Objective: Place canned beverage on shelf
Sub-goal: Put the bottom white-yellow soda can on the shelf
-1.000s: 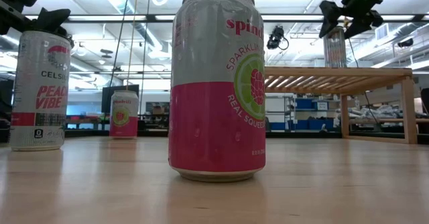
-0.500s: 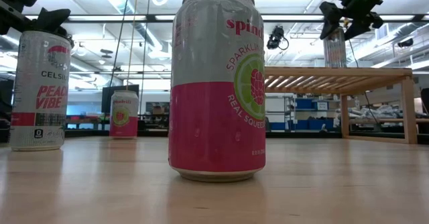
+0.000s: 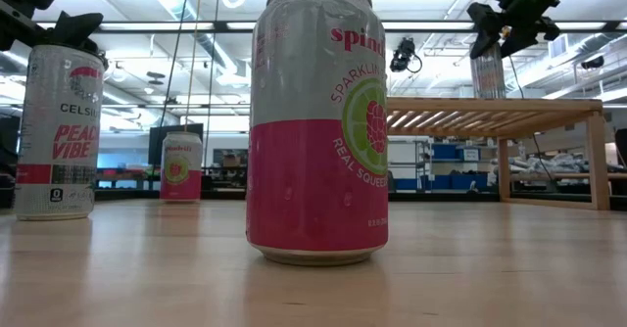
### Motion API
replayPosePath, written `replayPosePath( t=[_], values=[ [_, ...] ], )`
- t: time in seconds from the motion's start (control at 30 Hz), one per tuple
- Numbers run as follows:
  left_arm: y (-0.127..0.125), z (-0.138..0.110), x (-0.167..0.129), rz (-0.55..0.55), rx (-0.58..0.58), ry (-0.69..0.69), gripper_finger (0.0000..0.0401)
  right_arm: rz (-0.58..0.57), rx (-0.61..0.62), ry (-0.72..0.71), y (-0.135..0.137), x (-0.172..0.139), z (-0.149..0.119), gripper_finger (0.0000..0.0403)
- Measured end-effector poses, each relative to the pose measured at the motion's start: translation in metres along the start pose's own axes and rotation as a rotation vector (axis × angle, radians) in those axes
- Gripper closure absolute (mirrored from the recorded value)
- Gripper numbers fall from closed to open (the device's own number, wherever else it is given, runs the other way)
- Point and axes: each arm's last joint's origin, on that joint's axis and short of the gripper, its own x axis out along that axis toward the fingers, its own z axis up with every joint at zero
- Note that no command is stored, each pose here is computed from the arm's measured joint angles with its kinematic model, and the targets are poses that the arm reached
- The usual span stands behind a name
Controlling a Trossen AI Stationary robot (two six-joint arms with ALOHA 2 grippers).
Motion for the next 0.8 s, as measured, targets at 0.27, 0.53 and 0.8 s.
replayPosePath(
  t=[0.27,0.53,0.8],
  values=[
    [0.000,0.000,0.000,0.000,-0.001,0.000,0.0086,-0.036,-0.056,-0.003,-0.002,-0.003,-0.001,0.0142],
    [0.000,0.000,0.000,0.000,-0.001,0.000,0.0086,-0.011,-0.091,-0.026,-0.010,-0.014,-0.001,0.0143],
    [0.000,0.000,0.000,-0.001,-0.001,0.000,0.0086,0.110,-0.094,-0.056,-0.015,-0.015,0.003,0.0144]
  ],
)
